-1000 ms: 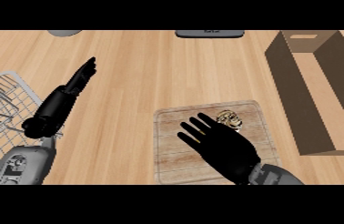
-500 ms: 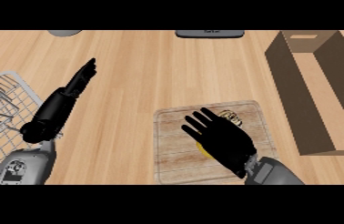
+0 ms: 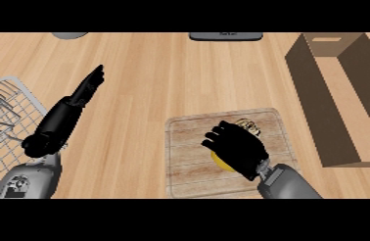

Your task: Pick the lemon from the cutting board and place it in the cardboard box

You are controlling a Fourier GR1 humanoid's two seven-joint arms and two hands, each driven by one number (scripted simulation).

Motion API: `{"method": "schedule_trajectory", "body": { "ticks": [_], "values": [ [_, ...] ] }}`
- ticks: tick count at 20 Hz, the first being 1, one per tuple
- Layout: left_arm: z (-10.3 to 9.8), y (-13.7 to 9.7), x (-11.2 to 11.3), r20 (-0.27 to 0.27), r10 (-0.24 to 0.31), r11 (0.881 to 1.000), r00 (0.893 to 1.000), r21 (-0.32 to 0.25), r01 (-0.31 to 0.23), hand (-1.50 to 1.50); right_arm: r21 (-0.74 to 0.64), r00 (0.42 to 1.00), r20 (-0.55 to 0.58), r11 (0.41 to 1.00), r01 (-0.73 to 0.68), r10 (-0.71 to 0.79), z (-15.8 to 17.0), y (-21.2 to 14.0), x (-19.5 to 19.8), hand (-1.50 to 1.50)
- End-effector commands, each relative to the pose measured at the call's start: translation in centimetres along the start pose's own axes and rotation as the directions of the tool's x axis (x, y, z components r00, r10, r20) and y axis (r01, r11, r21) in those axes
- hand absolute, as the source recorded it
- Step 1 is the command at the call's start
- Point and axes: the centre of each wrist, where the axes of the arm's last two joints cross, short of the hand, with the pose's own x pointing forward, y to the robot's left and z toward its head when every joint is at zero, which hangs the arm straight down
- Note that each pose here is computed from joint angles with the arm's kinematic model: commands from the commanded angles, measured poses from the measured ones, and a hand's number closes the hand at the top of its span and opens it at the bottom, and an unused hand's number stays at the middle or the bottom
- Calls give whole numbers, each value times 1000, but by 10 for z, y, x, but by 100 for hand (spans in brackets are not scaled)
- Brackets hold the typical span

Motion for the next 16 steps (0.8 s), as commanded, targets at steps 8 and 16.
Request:
{"method": "schedule_trajectory", "body": {
  "ticks": [8, 16],
  "values": [
    [0, 5, -15, -1, 13, 1000, 1000, 7, -13, 0, -191, 986, 131, 979, -77, 103, -9, 3, -1, 150],
    [-7, -3, 1, 39, 1, 1000, 999, -17, 0, 0, -416, 592, -589, 834, 362, -550, -20, -10, -105, 150]
  ]
}}
